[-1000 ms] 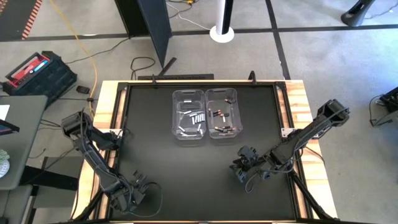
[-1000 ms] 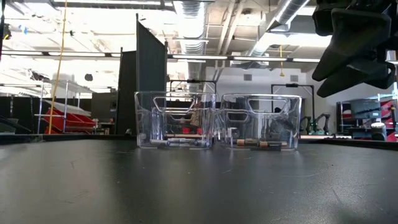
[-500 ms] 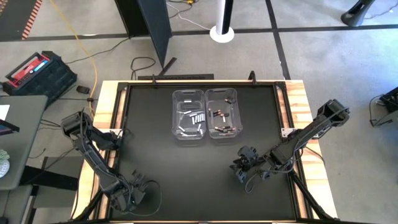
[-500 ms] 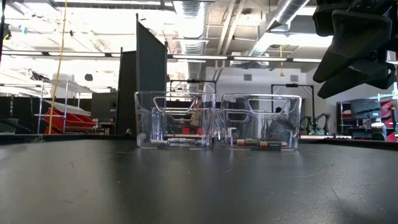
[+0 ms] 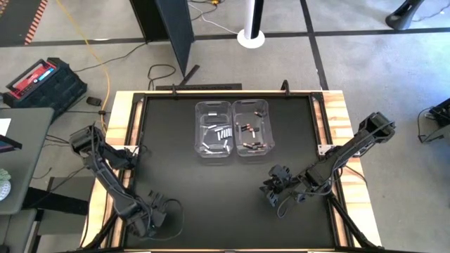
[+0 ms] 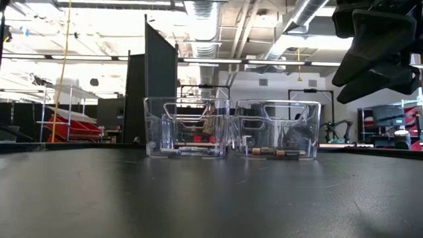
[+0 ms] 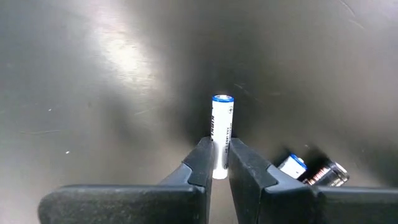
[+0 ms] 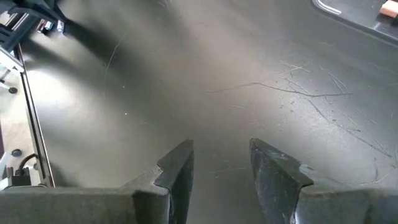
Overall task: Sort batteries
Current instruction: Put the white battery into the left transparent bin
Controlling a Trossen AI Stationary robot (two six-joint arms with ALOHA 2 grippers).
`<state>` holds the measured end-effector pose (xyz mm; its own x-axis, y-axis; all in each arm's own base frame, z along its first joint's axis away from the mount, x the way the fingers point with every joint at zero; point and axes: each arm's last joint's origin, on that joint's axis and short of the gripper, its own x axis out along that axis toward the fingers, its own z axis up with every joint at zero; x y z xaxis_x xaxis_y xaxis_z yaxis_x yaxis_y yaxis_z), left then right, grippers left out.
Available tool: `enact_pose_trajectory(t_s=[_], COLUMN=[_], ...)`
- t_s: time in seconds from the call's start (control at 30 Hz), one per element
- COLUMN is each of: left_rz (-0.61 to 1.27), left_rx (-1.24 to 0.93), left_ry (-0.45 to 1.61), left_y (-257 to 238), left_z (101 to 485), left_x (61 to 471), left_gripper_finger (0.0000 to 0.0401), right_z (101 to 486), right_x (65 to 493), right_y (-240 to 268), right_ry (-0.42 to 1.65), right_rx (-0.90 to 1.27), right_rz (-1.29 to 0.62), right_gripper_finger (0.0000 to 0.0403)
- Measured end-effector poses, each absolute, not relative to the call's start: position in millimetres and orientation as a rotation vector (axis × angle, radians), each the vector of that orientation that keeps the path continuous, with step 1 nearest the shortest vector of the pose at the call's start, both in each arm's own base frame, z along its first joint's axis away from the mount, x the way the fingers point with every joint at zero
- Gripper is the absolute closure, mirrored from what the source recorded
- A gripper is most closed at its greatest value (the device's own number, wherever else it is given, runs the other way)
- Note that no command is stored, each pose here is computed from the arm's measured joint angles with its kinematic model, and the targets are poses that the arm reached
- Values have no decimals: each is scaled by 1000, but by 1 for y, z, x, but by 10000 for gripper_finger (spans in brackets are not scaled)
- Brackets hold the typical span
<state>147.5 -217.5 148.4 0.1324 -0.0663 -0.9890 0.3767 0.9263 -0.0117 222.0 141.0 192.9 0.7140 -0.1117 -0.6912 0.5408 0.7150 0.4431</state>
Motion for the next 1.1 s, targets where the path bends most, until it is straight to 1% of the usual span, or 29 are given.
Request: enact_pose_trajectory(t_s=[0.37,0.47,0.77,1.1], left_rz=[-194,-138,99,226], left_rx=[138,131,-50,-162], left_ry=[1409,1365,1241,1188], left_y=[-205,-202,-187,-163], left_z=[151,155,167,177], left_x=[169,178,208,236], left_gripper_finger=[371,371,371,371], right_z=[193,193,193,192], right_x=[222,222,222,217], right_y=[141,141,141,147], right_ry=[689,691,691,706], right_rx=[677,675,674,655], right_rz=[-392,-393,-393,-366], right_gripper_finger=[230,230,230,230])
